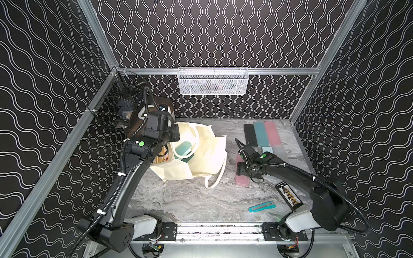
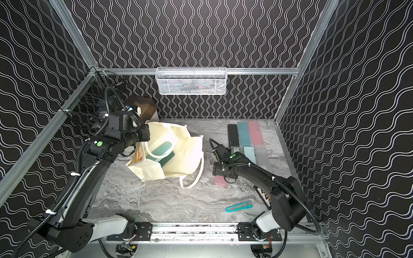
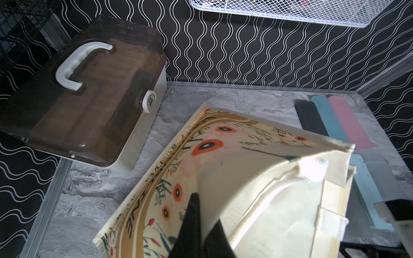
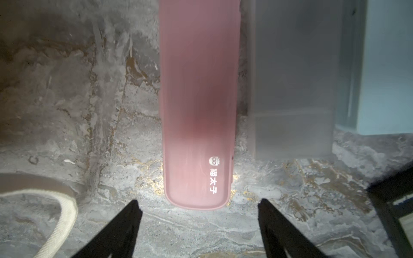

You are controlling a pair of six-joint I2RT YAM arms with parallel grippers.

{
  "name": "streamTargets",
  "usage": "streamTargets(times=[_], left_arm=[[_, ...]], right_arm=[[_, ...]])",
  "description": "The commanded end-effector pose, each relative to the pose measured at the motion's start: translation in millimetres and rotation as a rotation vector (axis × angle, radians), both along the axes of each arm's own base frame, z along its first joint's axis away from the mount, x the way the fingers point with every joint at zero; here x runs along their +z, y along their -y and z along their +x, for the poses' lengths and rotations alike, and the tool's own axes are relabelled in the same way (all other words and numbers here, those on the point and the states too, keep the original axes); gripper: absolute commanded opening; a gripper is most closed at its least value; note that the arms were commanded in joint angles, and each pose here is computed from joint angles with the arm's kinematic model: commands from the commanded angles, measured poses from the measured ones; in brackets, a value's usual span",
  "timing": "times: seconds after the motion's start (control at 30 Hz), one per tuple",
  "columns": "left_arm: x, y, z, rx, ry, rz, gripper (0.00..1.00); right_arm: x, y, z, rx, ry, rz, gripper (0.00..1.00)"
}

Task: Take out the pencil case from the canvas bag
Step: Place the pencil case at the center of the board, then pick up the pencil case from the center of the board.

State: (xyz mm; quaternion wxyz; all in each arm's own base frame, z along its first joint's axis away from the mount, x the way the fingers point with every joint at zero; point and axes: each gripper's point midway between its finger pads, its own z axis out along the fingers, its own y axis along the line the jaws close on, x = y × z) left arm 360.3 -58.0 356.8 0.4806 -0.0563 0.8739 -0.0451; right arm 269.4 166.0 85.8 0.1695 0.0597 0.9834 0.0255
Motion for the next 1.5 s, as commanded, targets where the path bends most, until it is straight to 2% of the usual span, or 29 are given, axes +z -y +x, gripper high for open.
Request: streamTargets(times=[0.0, 0.1, 0.3, 0.63, 0.87, 1.17, 1.33, 1.47], left_arm=[[27, -6, 10, 0.060, 0.107, -0.035, 0.00], [31, -10, 8, 0.076, 0.118, -0.025, 0.00], [31, -17, 2, 0.095, 0.117, 0.009, 0.00], [28, -19, -2, 0.093, 0.109, 0.023, 0.00], [28, -19, -3, 0.092, 0.109, 0.022, 0.00], [23, -17, -2, 0.078, 0.096, 0.021, 0.00], [15, -17, -5, 0.077, 0.079, 0.026, 0.00], [7, -19, -11, 0.083, 0.063, 0.030, 0.00]], right_arm=[[-5, -7, 4, -0.046, 0.030, -0.008, 0.95], [-17, -4, 3, -0.070, 0.005, -0.050, 0.99], [-34, -2, 5, -0.071, -0.029, -0.100, 0.98], [-56, -3, 8, -0.081, -0.081, -0.076, 0.97], [-64, -2, 8, -0.081, -0.100, -0.062, 0.90], [-48, -6, 11, -0.063, -0.057, -0.027, 0.77], [-24, -18, 18, -0.012, -0.009, 0.035, 0.74], [-6, -24, 37, 0.051, 0.057, 0.017, 0.72]])
